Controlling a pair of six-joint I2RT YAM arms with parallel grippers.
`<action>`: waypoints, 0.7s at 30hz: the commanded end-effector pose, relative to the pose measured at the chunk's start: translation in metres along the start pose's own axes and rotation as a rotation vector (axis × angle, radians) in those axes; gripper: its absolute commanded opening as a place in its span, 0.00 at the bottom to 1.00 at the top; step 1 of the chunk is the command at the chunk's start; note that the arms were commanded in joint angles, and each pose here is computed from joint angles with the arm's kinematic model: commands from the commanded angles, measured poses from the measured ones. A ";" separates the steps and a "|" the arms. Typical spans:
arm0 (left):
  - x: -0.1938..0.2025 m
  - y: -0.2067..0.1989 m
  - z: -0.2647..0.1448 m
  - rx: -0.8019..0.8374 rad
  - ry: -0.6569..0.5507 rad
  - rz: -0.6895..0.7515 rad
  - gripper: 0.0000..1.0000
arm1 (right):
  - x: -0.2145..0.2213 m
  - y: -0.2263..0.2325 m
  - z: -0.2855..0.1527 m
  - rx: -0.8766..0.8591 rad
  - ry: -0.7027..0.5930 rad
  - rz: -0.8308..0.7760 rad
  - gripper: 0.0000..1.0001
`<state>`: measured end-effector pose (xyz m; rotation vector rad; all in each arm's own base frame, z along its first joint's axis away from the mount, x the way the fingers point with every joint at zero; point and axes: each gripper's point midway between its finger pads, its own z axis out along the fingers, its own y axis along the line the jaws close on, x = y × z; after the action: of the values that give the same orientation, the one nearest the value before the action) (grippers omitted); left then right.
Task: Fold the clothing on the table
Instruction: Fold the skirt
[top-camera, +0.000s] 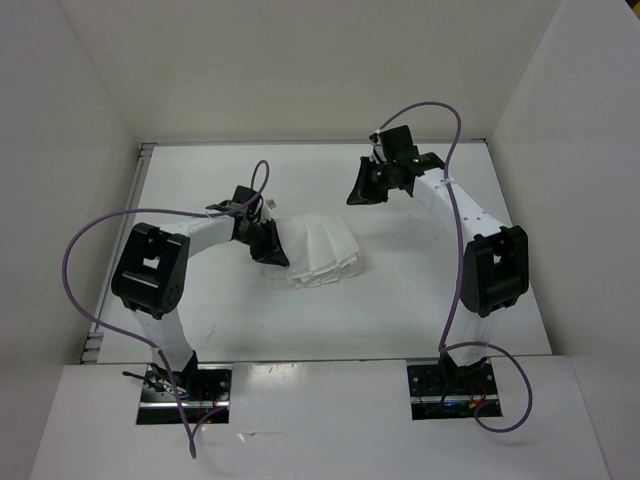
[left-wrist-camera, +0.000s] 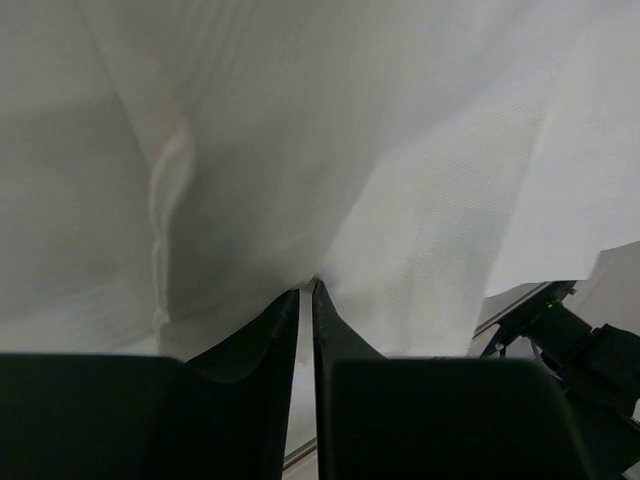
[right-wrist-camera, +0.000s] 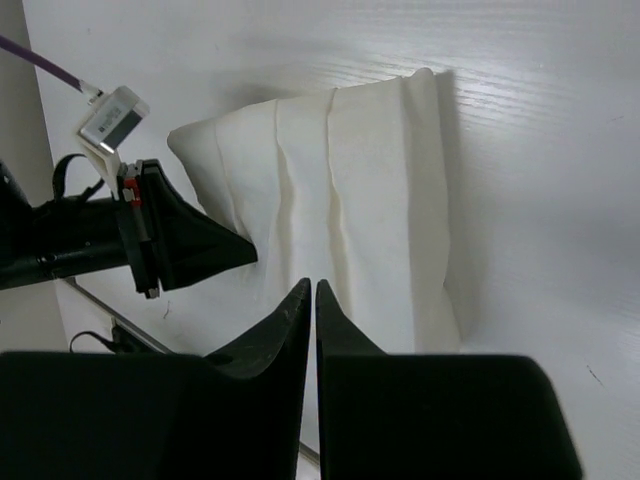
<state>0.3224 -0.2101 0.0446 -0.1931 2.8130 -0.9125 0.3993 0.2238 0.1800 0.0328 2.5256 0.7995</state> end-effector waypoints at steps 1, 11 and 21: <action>0.009 0.015 0.005 -0.035 0.011 0.009 0.16 | -0.011 0.002 -0.023 0.012 -0.069 -0.034 0.09; -0.004 0.004 0.006 -0.023 -0.008 0.029 0.22 | 0.014 -0.007 -0.029 0.003 -0.019 -0.033 0.20; -0.006 -0.072 -0.116 0.131 -0.263 0.147 0.37 | 0.055 -0.030 -0.049 0.069 -0.029 0.017 0.15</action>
<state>0.3182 -0.2042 0.1359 -0.1150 2.5869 -0.9211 0.3307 0.1947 0.1252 0.0767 2.6873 0.7593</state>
